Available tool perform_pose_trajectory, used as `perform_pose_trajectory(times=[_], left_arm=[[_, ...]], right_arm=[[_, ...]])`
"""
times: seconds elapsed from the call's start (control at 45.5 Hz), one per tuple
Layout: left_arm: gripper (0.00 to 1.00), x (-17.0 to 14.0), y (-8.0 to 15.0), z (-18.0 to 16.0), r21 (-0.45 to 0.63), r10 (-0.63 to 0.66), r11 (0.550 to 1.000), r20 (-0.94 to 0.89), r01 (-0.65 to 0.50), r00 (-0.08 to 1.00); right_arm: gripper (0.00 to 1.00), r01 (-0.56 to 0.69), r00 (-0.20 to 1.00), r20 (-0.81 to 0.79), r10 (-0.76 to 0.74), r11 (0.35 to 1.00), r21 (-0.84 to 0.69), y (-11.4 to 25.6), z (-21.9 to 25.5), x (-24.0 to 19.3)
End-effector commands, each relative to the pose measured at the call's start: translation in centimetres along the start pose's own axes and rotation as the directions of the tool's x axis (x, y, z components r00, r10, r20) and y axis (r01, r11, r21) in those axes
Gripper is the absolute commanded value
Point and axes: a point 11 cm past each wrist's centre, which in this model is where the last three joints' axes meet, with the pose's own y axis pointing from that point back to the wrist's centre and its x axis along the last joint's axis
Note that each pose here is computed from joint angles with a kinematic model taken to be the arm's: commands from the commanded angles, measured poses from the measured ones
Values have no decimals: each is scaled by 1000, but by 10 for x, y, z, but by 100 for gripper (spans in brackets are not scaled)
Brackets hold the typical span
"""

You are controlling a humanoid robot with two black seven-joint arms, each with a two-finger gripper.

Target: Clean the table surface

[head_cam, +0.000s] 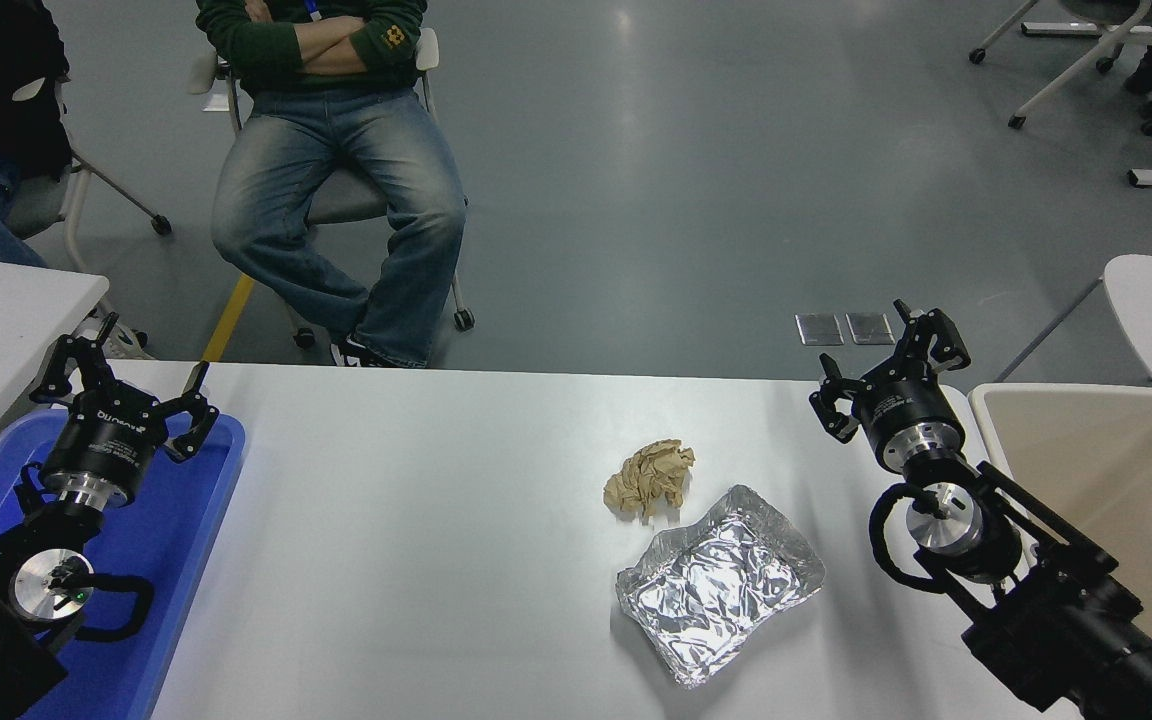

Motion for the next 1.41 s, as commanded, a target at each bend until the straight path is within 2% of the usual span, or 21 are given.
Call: perform_pose_trajectory(times=[0.0, 0.44, 1.011, 1.385], left_arm=[[100, 0, 0, 0, 0, 0, 1000, 0, 0, 1000], [100, 0, 0, 0, 0, 0, 1000, 0, 0, 1000], [100, 0, 0, 0, 0, 0, 1000, 0, 0, 1000], [100, 0, 0, 0, 0, 0, 1000, 0, 0, 1000]], right_arm=[[99, 43, 992, -117, -41, 999, 17, 3, 3, -2], [99, 148, 934, -336, -119, 987, 61, 14, 12, -6], [99, 136, 926, -363, -106, 989, 57, 15, 13, 2], [99, 167, 844, -510, -164, 985, -42, 25, 20, 21]])
